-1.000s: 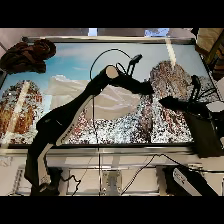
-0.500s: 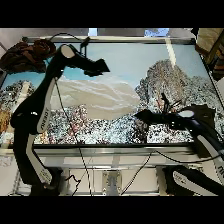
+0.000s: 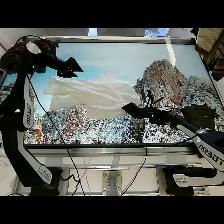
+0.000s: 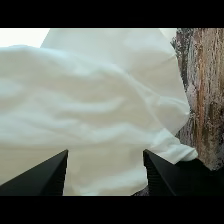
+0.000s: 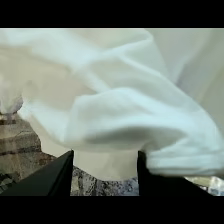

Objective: Fold the shirts.

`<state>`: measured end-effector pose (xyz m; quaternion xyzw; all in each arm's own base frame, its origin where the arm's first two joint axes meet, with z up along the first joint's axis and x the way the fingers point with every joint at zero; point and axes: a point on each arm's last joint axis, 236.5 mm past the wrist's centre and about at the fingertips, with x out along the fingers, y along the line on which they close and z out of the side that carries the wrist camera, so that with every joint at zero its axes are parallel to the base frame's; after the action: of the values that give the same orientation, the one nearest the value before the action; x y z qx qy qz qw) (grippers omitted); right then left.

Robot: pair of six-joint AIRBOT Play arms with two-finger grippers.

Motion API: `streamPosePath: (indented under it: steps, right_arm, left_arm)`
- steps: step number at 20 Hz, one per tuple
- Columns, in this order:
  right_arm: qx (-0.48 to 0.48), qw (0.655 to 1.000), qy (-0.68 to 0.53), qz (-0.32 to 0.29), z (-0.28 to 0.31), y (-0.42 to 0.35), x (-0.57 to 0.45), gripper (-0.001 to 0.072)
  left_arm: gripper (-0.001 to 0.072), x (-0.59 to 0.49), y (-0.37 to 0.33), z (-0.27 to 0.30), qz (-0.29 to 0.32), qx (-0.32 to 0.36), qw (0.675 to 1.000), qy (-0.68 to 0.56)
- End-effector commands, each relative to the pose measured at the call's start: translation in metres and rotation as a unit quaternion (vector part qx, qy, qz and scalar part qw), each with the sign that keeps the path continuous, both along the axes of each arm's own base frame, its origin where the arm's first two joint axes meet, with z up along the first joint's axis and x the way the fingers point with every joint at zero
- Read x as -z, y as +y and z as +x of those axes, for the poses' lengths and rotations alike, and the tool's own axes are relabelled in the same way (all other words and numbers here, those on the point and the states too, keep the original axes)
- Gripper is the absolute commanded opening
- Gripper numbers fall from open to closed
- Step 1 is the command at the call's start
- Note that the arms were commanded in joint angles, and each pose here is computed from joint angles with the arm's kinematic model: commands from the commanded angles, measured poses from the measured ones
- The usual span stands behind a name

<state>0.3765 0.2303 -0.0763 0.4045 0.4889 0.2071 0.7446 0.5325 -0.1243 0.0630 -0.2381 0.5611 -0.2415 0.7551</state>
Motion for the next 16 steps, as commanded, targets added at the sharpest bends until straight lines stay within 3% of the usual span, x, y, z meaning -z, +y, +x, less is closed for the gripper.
streamPosePath:
  steps: [1, 4, 6, 13, 16]
  right_arm:
    - [-0.01, 1.0, 0.03, 0.003, -0.005, -0.006, 0.006, 0.0466]
    - [-0.054, 0.997, 0.037, 0.043, -0.021, 0.004, -0.012, 0.0465]
    - [-0.059, 0.997, 0.026, 0.037, -0.022, 0.003, -0.019, 0.0452]
    - [-0.076, 0.992, 0.088, -0.047, -0.048, -0.02, 0.011, 0.0442]
    - [-0.03, 0.994, 0.075, -0.073, -0.029, -0.034, 0.018, 0.0441]
  left_arm:
    - [0.0556, 0.002, 0.025, -0.003, 0.005, -0.003, 1.0, 0.006]
    - [0.0556, 0.002, 0.03, -0.002, 0.006, -0.006, 1.0, 0.005]
    - [0.0556, 0.002, 0.03, -0.004, 0.006, -0.005, 1.0, 0.007]
    - [0.0556, 0.005, 0.03, -0.013, 0.01, 0.008, 1.0, 0.023]
    - [0.0555, 0.008, 0.034, -0.012, 0.02, 0.005, 1.0, 0.023]
